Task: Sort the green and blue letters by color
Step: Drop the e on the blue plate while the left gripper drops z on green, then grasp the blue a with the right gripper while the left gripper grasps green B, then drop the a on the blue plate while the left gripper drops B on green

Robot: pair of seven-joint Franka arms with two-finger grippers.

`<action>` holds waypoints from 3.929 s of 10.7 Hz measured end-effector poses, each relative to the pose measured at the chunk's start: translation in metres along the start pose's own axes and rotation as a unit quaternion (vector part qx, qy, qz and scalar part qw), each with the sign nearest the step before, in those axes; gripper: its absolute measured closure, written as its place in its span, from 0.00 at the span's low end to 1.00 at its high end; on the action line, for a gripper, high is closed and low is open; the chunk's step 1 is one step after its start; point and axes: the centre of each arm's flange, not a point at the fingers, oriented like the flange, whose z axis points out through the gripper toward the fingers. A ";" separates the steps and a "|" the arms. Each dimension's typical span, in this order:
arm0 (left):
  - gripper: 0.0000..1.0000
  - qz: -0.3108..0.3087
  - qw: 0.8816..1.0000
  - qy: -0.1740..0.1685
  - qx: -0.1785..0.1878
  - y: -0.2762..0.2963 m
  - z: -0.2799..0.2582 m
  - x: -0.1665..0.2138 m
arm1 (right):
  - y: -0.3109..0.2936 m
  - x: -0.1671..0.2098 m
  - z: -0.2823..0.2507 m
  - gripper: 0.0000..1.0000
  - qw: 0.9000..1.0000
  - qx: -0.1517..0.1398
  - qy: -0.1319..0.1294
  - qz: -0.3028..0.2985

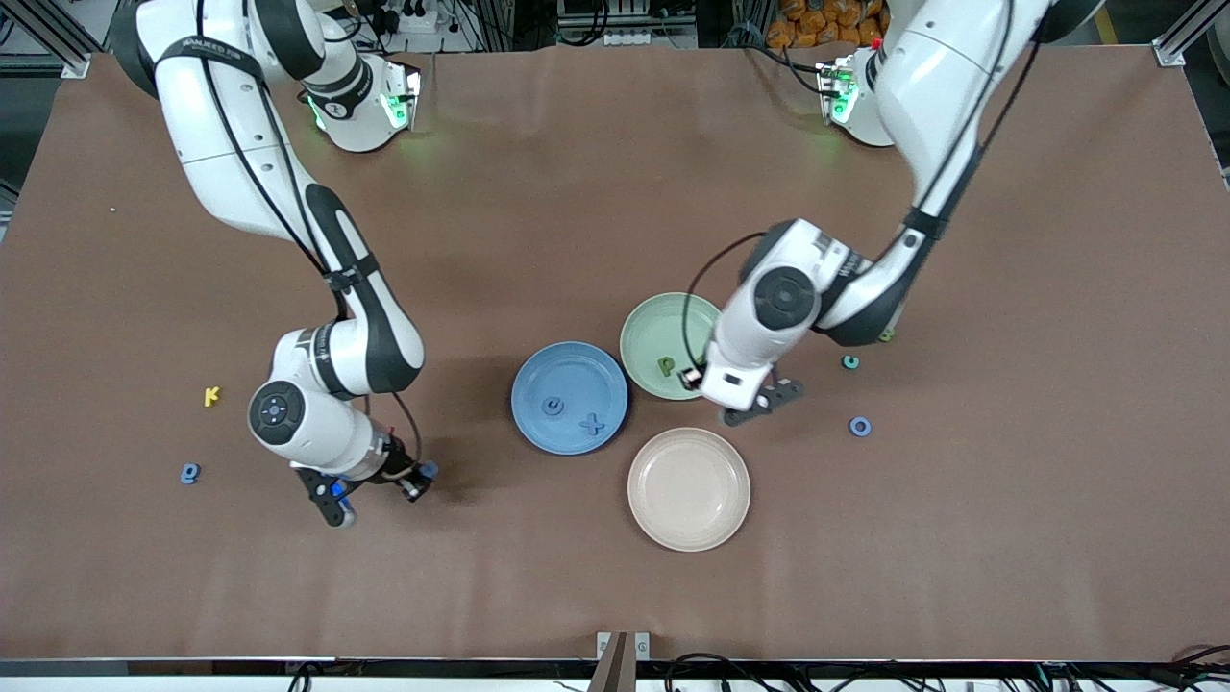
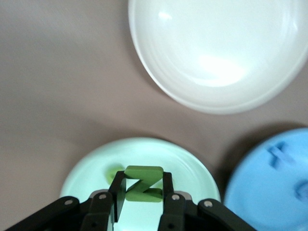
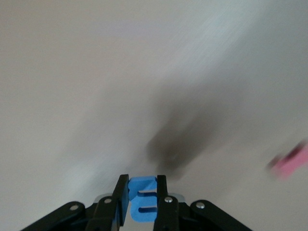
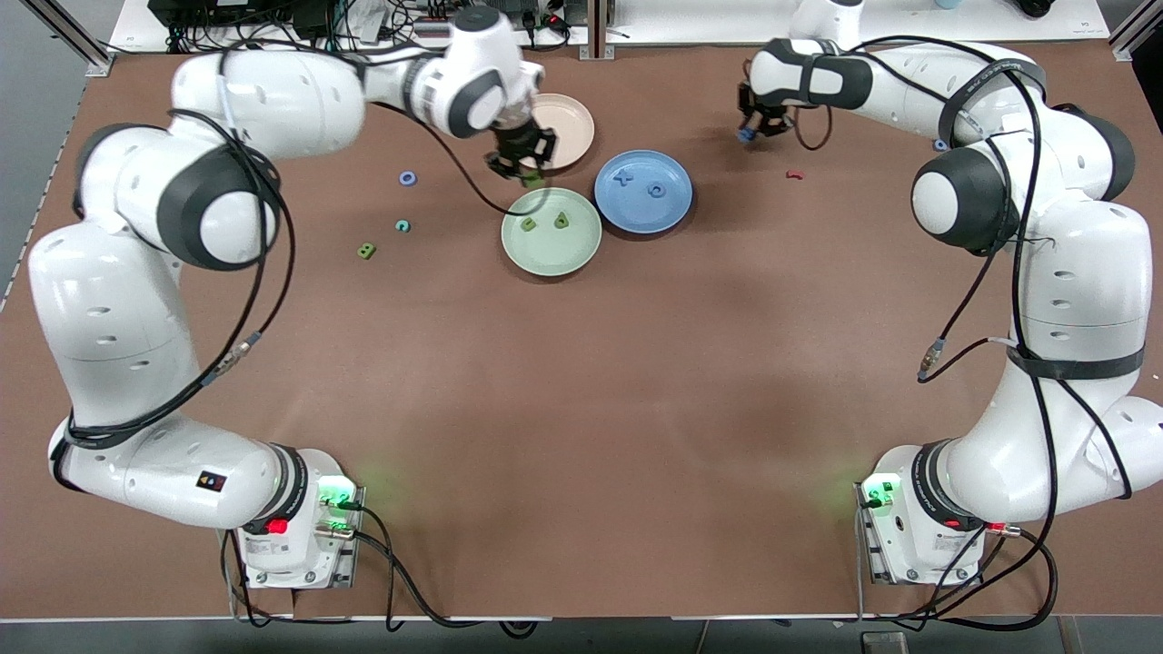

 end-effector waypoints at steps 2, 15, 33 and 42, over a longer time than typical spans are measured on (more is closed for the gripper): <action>0.66 -0.029 1.000 -0.004 0.000 0.038 0.008 -0.059 | -0.041 -0.050 -0.016 0.73 0.997 0.043 -0.045 0.041; 0.00 0.125 0.986 0.002 0.107 -0.122 -0.009 0.073 | -0.049 -0.080 -0.010 0.00 0.990 0.013 -0.080 0.113; 0.21 0.406 0.912 0.000 0.062 -0.349 0.048 0.061 | 0.274 0.292 -0.065 0.00 0.899 -0.103 0.028 -0.424; 0.74 0.397 0.916 0.008 0.058 -0.344 0.048 0.064 | 0.273 0.286 -0.032 0.00 0.899 -0.096 0.027 -0.427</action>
